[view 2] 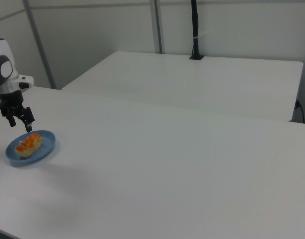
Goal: Put the bread on the table
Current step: 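Lower the gripper and close it on the bread roll, then lift the bread roll off the plate and carry it away from the plate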
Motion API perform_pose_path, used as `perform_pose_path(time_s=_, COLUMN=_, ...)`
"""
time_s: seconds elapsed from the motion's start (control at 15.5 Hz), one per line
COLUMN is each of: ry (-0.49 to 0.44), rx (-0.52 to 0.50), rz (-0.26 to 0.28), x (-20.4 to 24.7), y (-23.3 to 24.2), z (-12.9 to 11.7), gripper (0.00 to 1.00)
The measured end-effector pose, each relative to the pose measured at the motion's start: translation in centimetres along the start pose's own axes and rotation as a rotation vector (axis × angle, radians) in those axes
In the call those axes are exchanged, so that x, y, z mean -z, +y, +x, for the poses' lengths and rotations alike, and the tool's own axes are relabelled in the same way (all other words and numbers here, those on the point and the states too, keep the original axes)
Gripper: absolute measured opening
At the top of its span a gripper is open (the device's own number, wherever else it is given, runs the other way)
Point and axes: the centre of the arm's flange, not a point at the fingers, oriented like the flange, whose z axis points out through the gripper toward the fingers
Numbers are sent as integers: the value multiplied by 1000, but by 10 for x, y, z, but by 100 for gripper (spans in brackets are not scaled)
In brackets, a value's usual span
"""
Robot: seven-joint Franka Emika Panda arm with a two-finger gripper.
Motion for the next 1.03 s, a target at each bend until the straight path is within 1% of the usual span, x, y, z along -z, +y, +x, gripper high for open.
perform_pose_path(time_s=0.19, ry=28, rx=-15, rz=-40, x=-30, y=-20, z=-1, gripper=100)
perform_pose_path(time_s=0.39, ry=84, rx=-56, rz=-90, x=-71, y=-32, z=7, gripper=100)
perform_pose_path(time_s=0.58, ry=104, rx=-61, rz=-96, x=-84, y=-33, z=11, gripper=96)
perform_pose_path(time_s=0.64, ry=110, rx=-58, rz=-100, x=-84, y=-33, z=12, gripper=86)
perform_pose_path(time_s=0.77, ry=119, rx=-53, rz=-103, x=-81, y=-34, z=13, gripper=62)
perform_pose_path(time_s=0.84, ry=126, rx=-54, rz=-100, x=-78, y=-34, z=15, gripper=59)
perform_pose_path(time_s=0.9, ry=133, rx=-56, rz=-95, x=-73, y=-34, z=17, gripper=58)
perform_pose_path(time_s=0.97, ry=143, rx=-60, rz=-88, x=-67, y=-33, z=20, gripper=52)
perform_pose_path(time_s=1.03, ry=152, rx=-66, rz=-82, x=-60, y=-29, z=25, gripper=50)
